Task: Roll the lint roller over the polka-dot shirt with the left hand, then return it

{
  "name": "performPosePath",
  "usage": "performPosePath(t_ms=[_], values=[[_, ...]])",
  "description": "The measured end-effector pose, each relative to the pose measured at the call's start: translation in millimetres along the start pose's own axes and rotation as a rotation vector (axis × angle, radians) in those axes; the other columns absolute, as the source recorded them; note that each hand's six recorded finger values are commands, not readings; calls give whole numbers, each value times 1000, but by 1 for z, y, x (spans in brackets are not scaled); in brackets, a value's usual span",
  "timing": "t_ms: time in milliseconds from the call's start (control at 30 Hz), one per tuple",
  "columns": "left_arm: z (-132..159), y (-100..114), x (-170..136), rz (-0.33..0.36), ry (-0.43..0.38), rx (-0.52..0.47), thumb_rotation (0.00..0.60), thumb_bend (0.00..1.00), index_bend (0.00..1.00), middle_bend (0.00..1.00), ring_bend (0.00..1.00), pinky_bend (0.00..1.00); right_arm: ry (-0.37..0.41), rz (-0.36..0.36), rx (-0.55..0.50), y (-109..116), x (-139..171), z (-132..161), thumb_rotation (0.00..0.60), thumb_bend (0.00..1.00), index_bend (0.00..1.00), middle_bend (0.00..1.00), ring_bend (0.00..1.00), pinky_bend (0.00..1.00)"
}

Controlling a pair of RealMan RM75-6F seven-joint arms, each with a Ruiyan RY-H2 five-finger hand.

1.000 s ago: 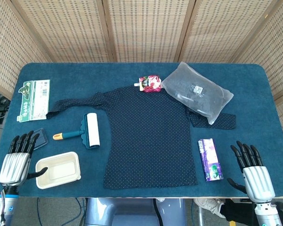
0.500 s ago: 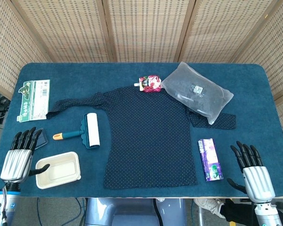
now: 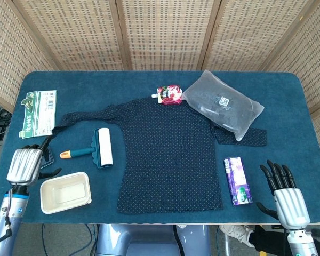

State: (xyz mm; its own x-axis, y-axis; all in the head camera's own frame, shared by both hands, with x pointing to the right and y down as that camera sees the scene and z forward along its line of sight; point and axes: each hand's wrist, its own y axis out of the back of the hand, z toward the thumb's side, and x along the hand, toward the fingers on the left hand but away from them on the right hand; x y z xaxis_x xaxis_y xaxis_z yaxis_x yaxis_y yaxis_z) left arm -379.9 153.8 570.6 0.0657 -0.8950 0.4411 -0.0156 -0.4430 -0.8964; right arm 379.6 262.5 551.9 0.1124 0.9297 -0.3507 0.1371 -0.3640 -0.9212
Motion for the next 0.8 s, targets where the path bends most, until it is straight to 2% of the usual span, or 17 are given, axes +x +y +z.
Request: performPosePath(t_ms=[167,300,433,800], values=[[-4,-10,28,-81,18,4,600,151,309,872,698,643,-7,4,0,-1,-1,-2,600,94,0,0,0,0],[-10,-17,51,-132,45,22,600,159,354,886,710,649,-9,7,1,-3,-1,-2,600,94,0,0,0,0],[-13,-24,70,-178,65,47,600,226,356,888,711,650,-11,7,3,-3,-2,-3,600,94,0,0,0,0],[-2,-58,90,-288,65,117,600,229,376,897,717,652,-19,3,1,-2,-3,-6,600,94,0,0,0,0]])
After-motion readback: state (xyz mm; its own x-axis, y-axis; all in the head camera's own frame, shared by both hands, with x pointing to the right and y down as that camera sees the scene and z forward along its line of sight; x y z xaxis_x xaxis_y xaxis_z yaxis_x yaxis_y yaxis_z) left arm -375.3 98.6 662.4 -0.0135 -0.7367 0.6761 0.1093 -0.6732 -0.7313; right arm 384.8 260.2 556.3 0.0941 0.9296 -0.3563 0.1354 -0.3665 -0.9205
